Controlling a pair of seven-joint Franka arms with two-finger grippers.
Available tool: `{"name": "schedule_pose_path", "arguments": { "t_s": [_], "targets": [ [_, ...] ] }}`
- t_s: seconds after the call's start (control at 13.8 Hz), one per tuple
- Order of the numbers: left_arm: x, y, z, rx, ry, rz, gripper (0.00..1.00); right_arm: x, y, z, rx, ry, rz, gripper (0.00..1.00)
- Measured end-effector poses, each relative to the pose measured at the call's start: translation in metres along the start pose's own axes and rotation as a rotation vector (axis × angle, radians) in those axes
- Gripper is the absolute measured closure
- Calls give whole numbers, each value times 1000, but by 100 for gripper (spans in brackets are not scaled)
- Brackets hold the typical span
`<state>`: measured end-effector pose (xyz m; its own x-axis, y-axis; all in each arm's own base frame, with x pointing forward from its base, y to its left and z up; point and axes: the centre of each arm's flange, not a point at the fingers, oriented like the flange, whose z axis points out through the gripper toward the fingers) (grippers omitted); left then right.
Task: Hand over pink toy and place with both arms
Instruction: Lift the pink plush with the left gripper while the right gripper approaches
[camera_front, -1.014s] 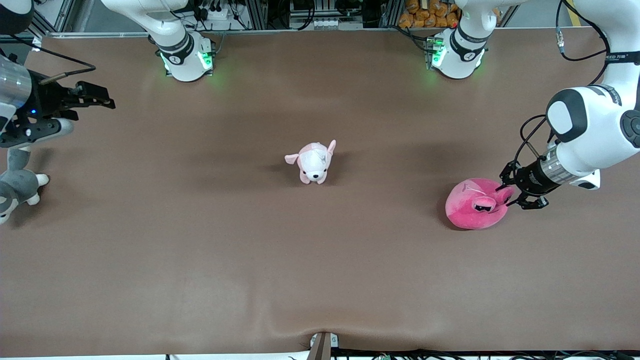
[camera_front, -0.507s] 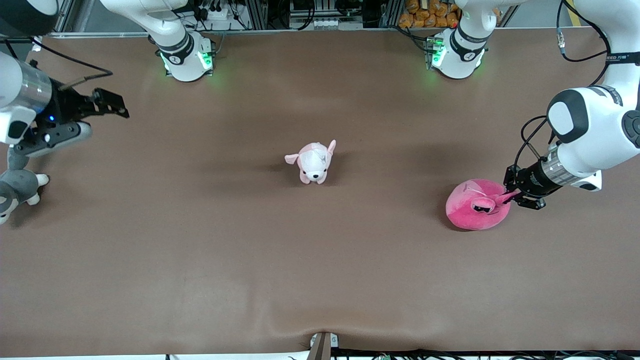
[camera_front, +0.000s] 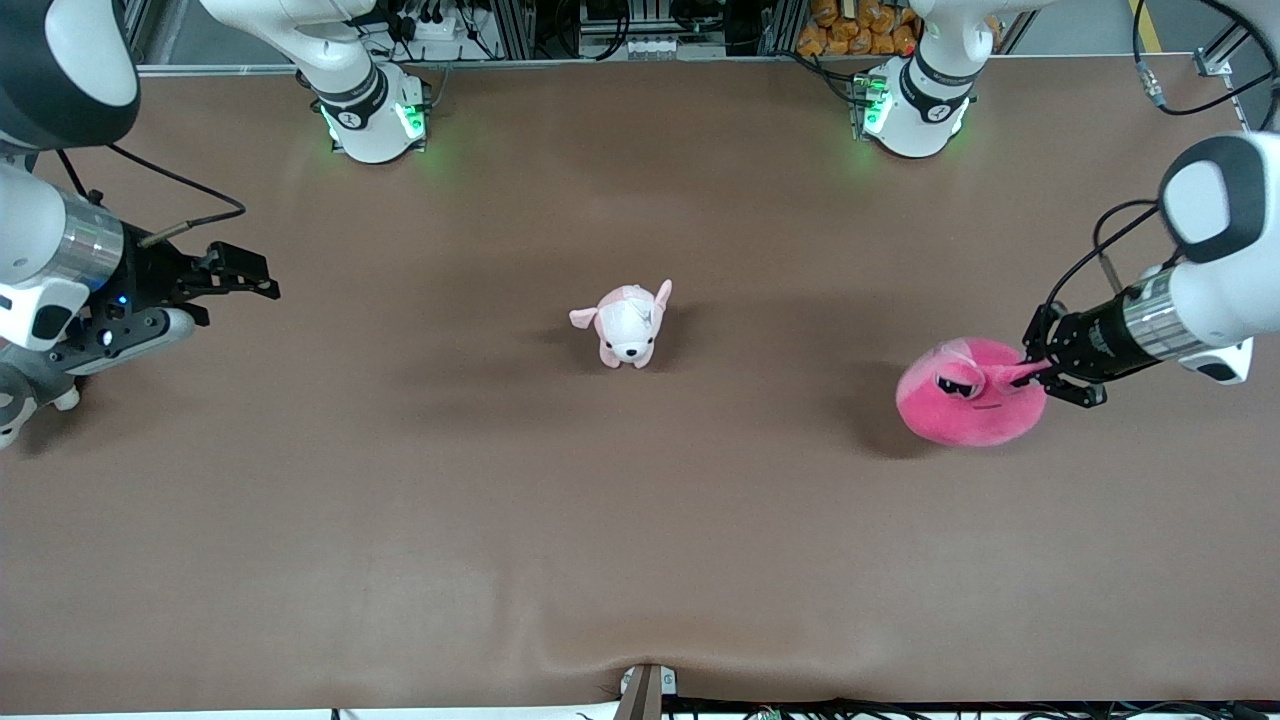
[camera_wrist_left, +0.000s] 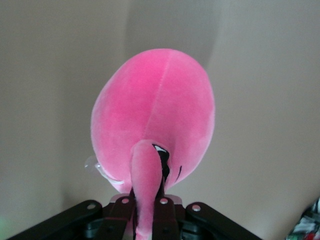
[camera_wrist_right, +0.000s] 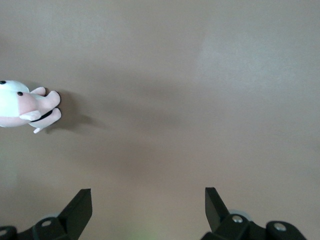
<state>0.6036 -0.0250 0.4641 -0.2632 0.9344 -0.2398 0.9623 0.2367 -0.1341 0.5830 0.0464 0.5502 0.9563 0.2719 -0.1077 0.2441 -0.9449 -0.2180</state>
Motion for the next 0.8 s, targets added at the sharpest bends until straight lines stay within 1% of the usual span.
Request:
{"name": "schedule_pose_path", "arguments": {
  "t_s": [0.07, 0.22, 0.29, 0.36, 0.43, 0.58, 0.65, 0.8],
  "targets": [
    [-19, -6, -15, 18, -6, 38, 89, 1, 3, 2, 10, 0, 6, 0],
    [-66, -23, -40, 25, -24, 122, 89, 2, 4, 3, 20, 0, -1, 0],
    [-91, -33, -50, 21, -45, 159, 89, 2, 4, 3, 27, 3, -25, 0],
    [-113, -42, -58, 22, -72, 192, 89, 1, 7, 1, 51, 11, -62, 0],
    [-132, -52, -64, 29, -99, 223, 89, 0, 13, -1, 90, 27, -102, 0],
    [-165, -72, -75, 44, -149, 264, 89, -6, 30, -6, 192, 65, -200, 0],
    [-181, -82, -77, 55, -168, 267, 89, -9, 35, -8, 243, 84, -251, 0],
    [-217, -107, -79, 74, -189, 258, 89, -9, 33, -10, 317, 124, -319, 0]
  ]
}}
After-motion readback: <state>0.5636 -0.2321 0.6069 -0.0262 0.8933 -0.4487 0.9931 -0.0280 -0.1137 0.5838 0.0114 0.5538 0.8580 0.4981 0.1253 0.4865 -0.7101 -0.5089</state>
